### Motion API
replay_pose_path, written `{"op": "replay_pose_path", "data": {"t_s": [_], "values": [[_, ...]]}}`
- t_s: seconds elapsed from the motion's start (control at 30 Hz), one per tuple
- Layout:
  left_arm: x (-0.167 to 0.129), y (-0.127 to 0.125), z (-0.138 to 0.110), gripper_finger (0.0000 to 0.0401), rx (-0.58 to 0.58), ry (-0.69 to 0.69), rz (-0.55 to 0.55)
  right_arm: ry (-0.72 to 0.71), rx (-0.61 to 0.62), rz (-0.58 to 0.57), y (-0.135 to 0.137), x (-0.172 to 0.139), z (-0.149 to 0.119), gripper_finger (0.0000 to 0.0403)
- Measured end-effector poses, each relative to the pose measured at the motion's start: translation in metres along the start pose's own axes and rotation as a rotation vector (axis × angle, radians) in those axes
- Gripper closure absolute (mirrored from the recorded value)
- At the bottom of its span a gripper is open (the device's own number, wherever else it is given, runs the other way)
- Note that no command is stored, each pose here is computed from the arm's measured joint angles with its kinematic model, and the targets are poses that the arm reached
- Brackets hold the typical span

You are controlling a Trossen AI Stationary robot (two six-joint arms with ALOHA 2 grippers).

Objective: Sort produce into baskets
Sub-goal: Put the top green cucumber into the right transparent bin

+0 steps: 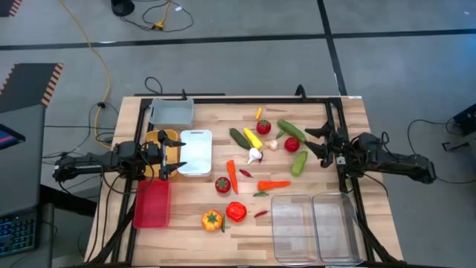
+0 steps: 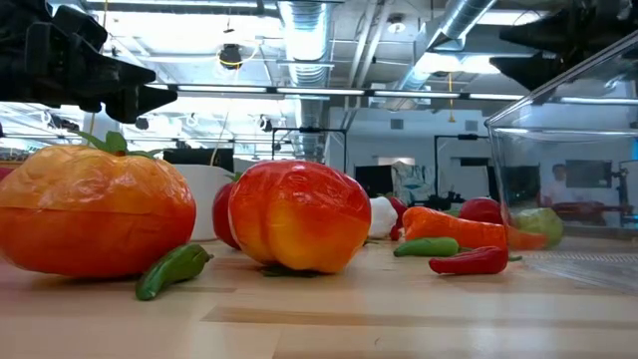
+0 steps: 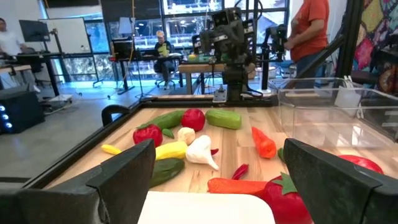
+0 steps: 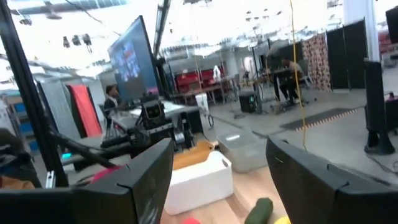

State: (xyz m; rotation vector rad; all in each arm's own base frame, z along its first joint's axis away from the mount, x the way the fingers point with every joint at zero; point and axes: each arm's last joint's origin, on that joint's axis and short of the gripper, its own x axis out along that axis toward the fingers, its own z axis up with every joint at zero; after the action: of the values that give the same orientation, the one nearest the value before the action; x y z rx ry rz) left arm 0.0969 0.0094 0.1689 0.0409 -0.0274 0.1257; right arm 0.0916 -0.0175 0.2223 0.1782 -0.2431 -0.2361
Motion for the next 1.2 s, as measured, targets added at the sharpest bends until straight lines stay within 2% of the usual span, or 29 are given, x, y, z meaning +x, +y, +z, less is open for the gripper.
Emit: {"op": "replay_pose_path", "data": {"t_s": [0.1, 0.33, 0.57, 0.77, 1.0, 1.2], "values": [[0.000, 0.000, 0.000, 0.0060, 0.000, 0.000, 0.000, 0.085, -0.011, -0.057, 0.002, 0.007, 0.014, 0.0117], [0.000, 0.000, 0.000, 0.0060, 0.000, 0.000, 0.000, 0.326, -0.086, -0.351, 0.002, 0.030, 0.042, 0.0117], [0.000, 0.000, 0.000, 0.0060, 0.000, 0.000, 0.000, 0.452, -0.094, -0.546, -0.007, 0.064, 0.060, 0.0117], [0.000, 0.000, 0.000, 0.0060, 0.000, -0.001, 0.000, 0.656, -0.087, -0.689, -0.036, 0.094, 0.052, 0.0117], [0.000, 0.000, 0.000, 0.0060, 0.000, -0.001, 0.000, 0.899, 0.100, -0.701, -0.081, 0.119, 0.033, 0.0117], [0.000, 0.000, 0.000, 0.0060, 0.000, 0.000, 0.000, 1.053, 0.180, -0.749, -0.111, 0.134, 0.007, 0.0117]]}}
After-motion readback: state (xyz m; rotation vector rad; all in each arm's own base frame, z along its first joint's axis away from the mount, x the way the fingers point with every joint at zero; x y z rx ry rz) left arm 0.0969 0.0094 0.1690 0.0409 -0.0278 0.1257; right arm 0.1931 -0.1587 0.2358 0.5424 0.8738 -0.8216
